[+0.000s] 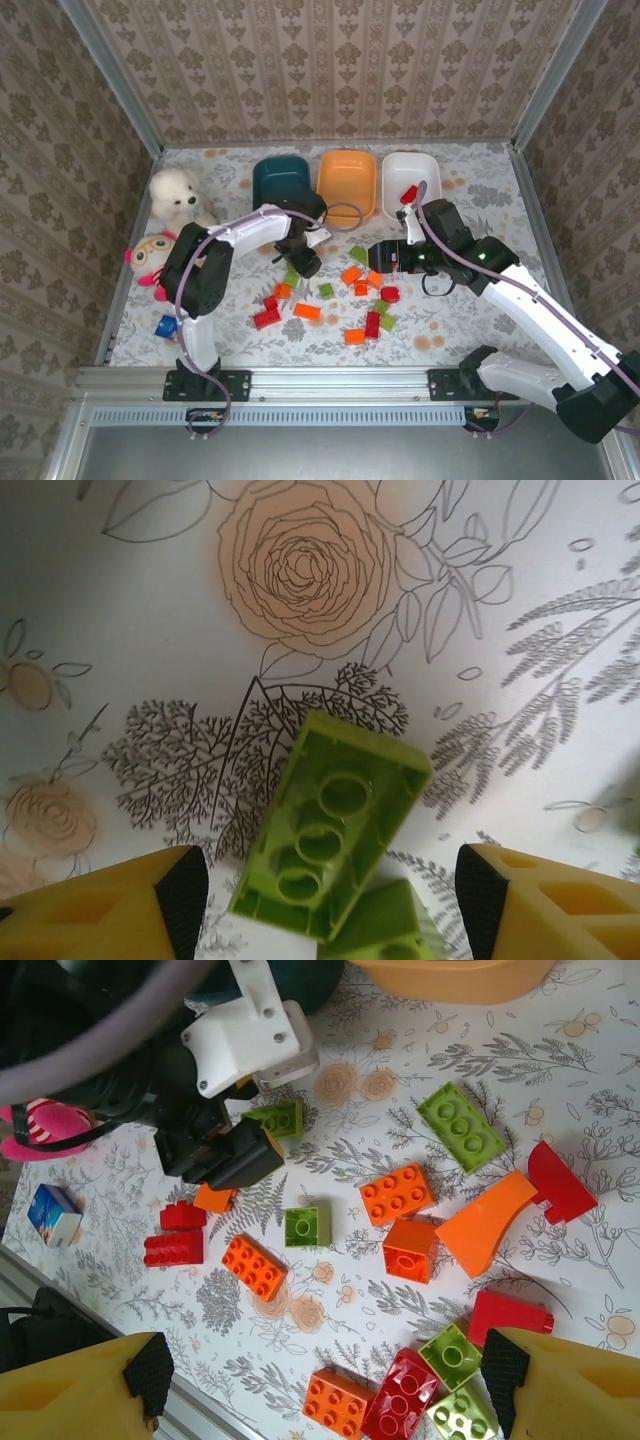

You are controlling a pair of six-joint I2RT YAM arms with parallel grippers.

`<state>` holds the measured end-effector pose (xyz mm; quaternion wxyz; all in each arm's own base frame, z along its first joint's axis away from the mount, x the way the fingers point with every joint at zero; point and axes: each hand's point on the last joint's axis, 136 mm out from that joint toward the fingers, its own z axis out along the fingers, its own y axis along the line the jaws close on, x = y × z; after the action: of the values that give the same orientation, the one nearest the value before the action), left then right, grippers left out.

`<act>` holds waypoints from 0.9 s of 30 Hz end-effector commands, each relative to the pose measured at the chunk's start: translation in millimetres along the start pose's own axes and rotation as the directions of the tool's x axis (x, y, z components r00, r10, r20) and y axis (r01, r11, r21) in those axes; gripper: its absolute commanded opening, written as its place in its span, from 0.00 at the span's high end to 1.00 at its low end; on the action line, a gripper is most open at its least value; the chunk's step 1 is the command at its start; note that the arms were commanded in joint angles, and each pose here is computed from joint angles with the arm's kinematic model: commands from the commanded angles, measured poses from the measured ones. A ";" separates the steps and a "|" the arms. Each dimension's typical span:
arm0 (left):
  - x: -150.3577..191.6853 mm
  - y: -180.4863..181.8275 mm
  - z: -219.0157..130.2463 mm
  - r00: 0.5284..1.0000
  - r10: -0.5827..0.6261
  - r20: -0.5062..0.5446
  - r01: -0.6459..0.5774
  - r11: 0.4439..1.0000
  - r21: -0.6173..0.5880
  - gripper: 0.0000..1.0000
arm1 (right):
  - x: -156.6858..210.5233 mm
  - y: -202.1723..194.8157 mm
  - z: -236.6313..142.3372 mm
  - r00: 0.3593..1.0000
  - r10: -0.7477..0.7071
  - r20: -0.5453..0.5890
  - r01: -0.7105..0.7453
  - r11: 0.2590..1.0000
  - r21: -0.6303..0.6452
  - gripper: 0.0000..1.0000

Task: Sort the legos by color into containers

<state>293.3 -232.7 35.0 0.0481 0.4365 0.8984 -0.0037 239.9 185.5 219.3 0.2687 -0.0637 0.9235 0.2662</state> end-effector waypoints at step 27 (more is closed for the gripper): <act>7.3 -3.0 27.9 0.999 -0.004 -0.039 0.006 0.999 0.039 0.62 | -13.7 16.3 -6.4 0.998 0.051 0.037 -0.049 0.997 -0.065 0.16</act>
<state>294.6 -231.7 17.2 0.0350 0.4410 0.8967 -0.0138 242.2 191.2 226.7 0.2695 -0.0457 0.9175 0.2889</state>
